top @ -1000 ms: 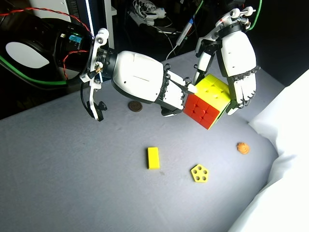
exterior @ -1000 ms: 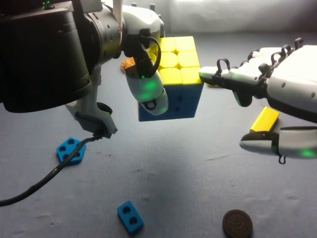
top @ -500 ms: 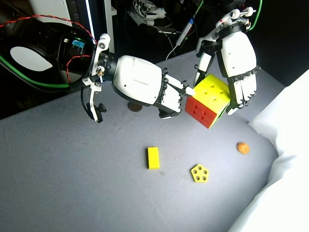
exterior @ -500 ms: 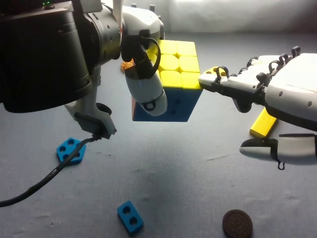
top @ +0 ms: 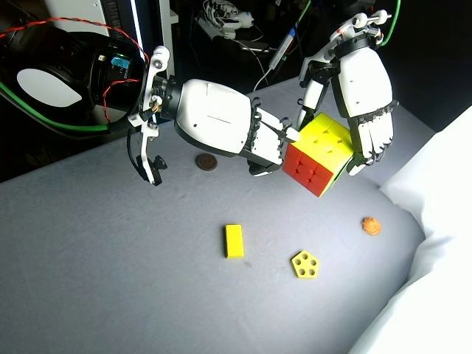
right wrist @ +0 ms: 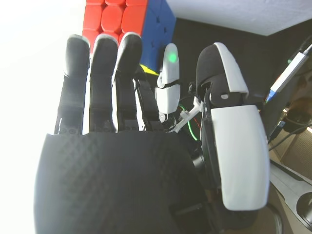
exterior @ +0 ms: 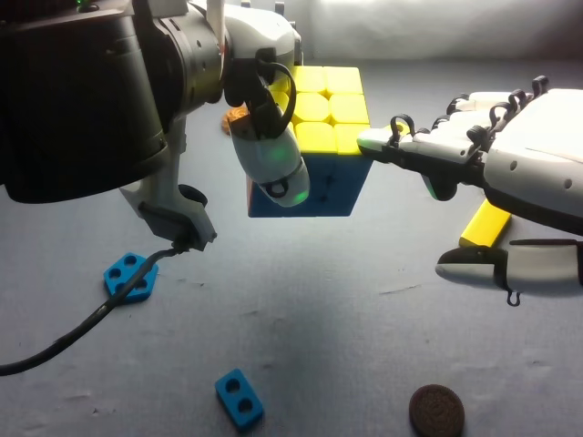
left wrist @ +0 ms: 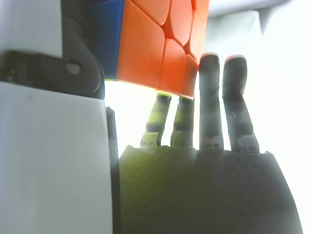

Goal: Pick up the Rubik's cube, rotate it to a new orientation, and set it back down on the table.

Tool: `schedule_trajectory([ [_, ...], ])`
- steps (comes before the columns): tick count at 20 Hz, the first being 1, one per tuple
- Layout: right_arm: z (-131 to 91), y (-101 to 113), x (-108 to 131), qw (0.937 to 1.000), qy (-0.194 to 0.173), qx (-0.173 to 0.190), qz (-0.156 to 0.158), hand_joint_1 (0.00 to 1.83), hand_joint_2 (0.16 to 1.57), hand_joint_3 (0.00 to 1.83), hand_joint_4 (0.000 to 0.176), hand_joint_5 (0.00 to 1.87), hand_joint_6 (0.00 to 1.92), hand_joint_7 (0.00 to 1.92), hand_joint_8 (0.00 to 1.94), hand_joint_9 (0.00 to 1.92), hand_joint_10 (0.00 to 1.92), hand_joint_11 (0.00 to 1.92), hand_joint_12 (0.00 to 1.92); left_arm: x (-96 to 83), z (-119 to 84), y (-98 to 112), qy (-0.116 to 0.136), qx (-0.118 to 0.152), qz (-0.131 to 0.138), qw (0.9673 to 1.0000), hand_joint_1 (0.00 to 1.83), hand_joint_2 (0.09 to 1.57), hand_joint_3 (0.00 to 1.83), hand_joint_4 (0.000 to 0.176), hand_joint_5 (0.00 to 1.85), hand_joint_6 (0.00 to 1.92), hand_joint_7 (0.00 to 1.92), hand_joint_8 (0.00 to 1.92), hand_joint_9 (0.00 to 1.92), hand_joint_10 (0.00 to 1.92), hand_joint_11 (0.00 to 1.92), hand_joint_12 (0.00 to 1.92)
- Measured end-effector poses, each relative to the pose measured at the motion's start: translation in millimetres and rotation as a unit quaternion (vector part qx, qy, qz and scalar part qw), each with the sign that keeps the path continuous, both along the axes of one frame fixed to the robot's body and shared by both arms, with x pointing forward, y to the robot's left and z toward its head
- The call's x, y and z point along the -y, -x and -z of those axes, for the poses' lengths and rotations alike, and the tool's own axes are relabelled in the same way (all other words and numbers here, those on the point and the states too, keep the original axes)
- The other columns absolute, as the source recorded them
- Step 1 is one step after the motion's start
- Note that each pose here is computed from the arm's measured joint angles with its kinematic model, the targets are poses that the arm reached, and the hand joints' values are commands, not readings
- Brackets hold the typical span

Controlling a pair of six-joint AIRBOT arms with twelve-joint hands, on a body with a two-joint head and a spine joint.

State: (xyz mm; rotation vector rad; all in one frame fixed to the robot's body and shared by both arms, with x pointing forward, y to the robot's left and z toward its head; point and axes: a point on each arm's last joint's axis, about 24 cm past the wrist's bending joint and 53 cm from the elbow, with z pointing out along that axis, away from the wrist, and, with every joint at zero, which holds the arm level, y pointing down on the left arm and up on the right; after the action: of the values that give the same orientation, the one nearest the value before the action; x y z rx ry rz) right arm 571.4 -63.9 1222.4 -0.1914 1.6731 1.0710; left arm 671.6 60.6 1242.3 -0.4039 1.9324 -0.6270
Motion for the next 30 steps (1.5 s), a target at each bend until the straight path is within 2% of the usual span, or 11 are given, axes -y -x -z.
schedule_trajectory([
  [3,1.3,0.7,-4.2,1.0,-0.002,-0.002,-0.004,0.66,1.22,0.0,0.0,0.12,0.01,0.33,1.49,0.31,1.86,0.23,1.92,-1.0,0.4,-0.1,-0.001,-0.001,-0.002,1.0,1.0,1.35,0.0,0.0,0.55,1.65,0.04,1.84,0.14,1.86,0.14,1.92],
  [6,1.2,1.2,-6.4,1.0,-0.003,-0.002,-0.007,0.65,1.23,0.0,0.0,0.12,0.01,0.33,1.5,0.3,1.85,0.2,1.92,-1.5,0.8,-0.1,-0.001,-0.001,-0.003,1.0,1.16,1.18,0.0,0.0,0.18,1.72,0.05,1.84,0.12,1.86,0.12,1.92],
  [9,2.9,1.8,-8.2,1.0,-0.002,-0.004,-0.009,0.64,1.23,0.0,0.0,0.1,0.0,0.33,1.48,0.3,1.84,0.19,1.92,-1.7,0.7,-0.2,-0.003,-0.001,-0.003,1.0,1.02,1.33,0.01,0.0,0.54,1.63,0.06,1.83,0.12,1.85,0.11,1.92],
  [11,5.2,0.0,-8.9,0.9999,0.0,-0.006,-0.009,0.62,1.24,0.0,0.0,0.1,0.0,0.33,1.48,0.31,1.84,0.2,1.92,-2.9,1.3,-0.3,-0.005,-0.002,-0.005,1.0,1.19,1.16,0.0,0.0,0.21,1.7,0.08,1.81,0.16,1.83,0.15,1.92],
  [12,6.0,-1.2,-8.9,0.9999,0.0,-0.008,-0.008,0.61,1.24,0.0,0.0,0.11,0.0,0.34,1.45,0.31,1.82,0.2,1.92,-3.3,1.3,-0.4,-0.006,-0.002,-0.005,1.0,1.06,1.29,0.0,0.0,0.5,1.63,0.1,1.8,0.16,1.83,0.15,1.92],
  [14,9.3,-6.3,-9.1,0.9999,-0.001,-0.012,-0.005,0.65,1.23,0.0,0.0,0.11,0.01,0.35,1.45,0.31,1.82,0.2,1.92,-5.6,1.6,-1.8,-0.008,-0.002,-0.009,0.9999,1.19,1.16,0.0,0.0,0.24,1.68,0.1,1.8,0.17,1.82,0.14,1.92],
  [15,10.3,-8.0,-9.7,0.9999,-0.001,-0.012,-0.005,0.68,1.22,0.0,0.0,0.13,0.01,0.35,1.46,0.32,1.83,0.2,1.92,-6.1,1.6,-1.9,-0.009,-0.001,-0.009,0.9999,1.07,1.29,0.0,0.0,0.52,1.6,0.11,1.79,0.16,1.81,0.13,1.92],
  [19,13.9,-8.2,-16.4,0.9998,-0.003,-0.016,-0.011,0.67,1.21,0.0,0.0,0.13,0.0,0.33,1.48,0.31,1.84,0.22,1.92,-9.0,2.4,-2.3,-0.014,-0.002,-0.014,0.9998,1.19,1.17,0.0,0.0,0.16,1.71,0.04,1.82,0.11,1.85,0.11,1.92],
  [22,15.4,-6.6,-20.6,0.9997,-0.003,-0.018,-0.015,0.67,1.22,0.0,0.0,0.13,0.01,0.33,1.48,0.3,1.83,0.19,1.92,-9.3,2.2,-2.4,-0.014,-0.002,-0.015,0.9998,0.99,1.36,0.01,0.0,0.5,1.69,0.05,1.87,0.11,1.89,0.12,1.92],
  [29,19.6,-4.6,-24.5,0.9996,-0.003,-0.022,-0.019,0.66,1.23,0.0,0.0,0.11,0.0,0.33,1.46,0.31,1.83,0.2,1.92,-10.9,3.0,-2.5,-0.016,-0.003,-0.018,0.9997,1.23,1.17,0.0,0.0,0.2,1.67,0.07,1.81,0.14,1.83,0.13,1.92],
  [30,21.2,-4.6,-24.9,0.9995,-0.001,-0.024,-0.02,0.68,1.23,0.0,0.0,0.11,0.0,0.34,1.47,0.32,1.84,0.2,1.92,-10.7,3.1,-2.4,-0.014,-0.004,-0.018,0.9997,1.08,1.29,0.01,0.0,0.51,1.6,0.08,1.82,0.15,1.84,0.14,1.92],
])
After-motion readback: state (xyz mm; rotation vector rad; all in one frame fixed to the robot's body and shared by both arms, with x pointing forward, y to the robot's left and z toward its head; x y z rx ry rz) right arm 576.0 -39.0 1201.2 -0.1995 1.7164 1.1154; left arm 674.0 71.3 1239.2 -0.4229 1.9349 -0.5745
